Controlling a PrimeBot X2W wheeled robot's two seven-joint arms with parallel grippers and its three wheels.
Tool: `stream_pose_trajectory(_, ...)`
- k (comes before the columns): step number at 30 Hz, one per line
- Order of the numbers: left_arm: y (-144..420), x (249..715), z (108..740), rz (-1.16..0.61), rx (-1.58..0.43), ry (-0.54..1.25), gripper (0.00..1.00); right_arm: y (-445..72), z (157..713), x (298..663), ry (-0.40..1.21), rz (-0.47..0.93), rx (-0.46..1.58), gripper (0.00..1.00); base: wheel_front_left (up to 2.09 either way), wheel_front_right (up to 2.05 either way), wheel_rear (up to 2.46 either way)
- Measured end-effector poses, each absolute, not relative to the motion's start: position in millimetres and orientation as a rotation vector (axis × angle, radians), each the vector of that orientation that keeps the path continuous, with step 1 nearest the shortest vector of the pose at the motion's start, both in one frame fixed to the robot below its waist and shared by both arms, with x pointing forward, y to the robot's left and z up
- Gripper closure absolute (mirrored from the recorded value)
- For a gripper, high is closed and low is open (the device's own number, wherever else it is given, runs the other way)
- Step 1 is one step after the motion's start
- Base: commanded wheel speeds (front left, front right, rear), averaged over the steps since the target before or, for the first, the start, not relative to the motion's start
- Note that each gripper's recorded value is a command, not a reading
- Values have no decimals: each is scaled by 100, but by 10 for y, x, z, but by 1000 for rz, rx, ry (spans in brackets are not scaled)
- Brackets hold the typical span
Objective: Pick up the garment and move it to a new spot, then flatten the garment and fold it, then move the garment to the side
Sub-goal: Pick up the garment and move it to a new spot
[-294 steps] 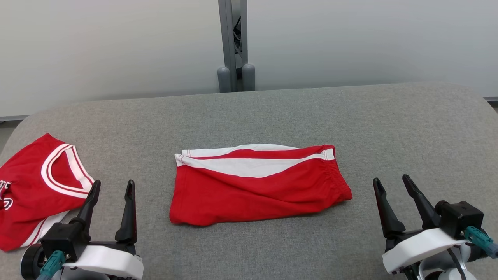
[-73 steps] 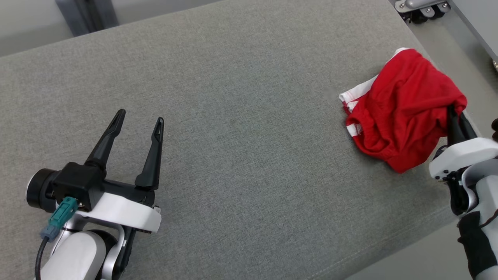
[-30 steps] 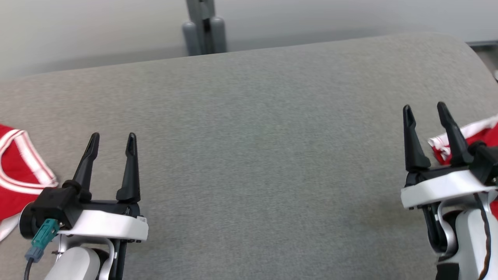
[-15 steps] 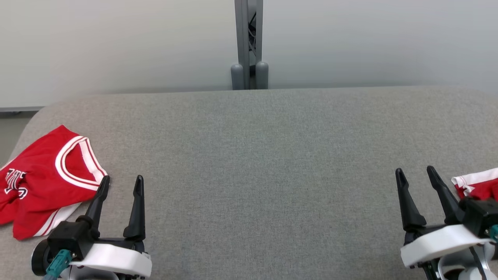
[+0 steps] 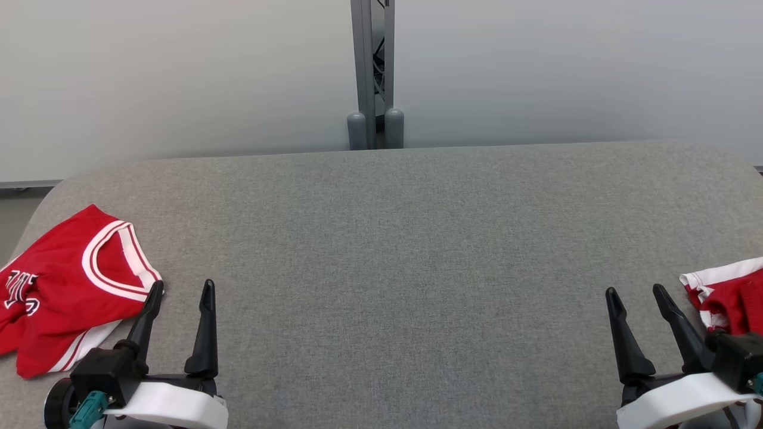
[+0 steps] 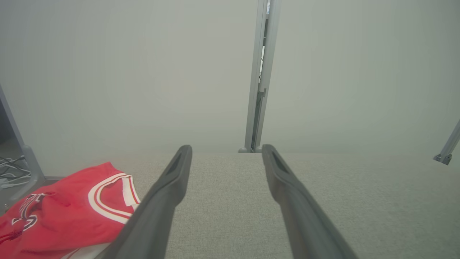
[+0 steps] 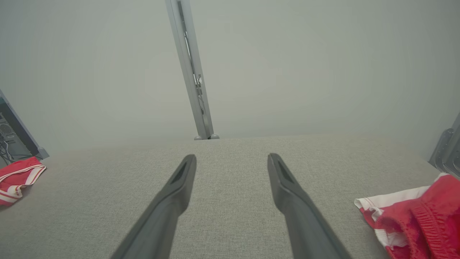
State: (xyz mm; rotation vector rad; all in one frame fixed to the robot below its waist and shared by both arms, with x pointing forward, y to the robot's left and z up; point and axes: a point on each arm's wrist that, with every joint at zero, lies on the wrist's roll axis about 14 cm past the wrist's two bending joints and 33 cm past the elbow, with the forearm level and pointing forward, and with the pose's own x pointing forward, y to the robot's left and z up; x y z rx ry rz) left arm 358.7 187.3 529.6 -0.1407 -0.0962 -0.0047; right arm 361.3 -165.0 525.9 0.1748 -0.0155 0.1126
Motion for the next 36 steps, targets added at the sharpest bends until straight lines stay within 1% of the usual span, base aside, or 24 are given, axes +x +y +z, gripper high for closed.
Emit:
stream_pose_trajectory(5,1931,3562,5279,11,-129,-93,0,-1602,5254,3625,-13,127,174,0,0,0,0)
stream_pose_trajectory(9,2052,3504,5290,50,-119,-96,0,-1463,5255,3662,-7,169,173,0,0,0,0)
stream_pose_trajectory(16,2412,3289,5295,170,-106,-96,0,-976,5284,3760,-1,314,177,0,0,0,0)
stream_pose_trajectory(27,3002,2711,5277,392,-105,-101,0,-135,5234,3816,41,558,205,0,0,0,0)
stream_pose_trajectory(31,3124,2562,5284,443,-105,-106,0,74,5225,3830,47,616,206,0,0,0,0)
stream_pose_trajectory(36,3155,2520,5293,462,-111,-110,0,150,5190,3850,57,635,209,0,0,0,0)
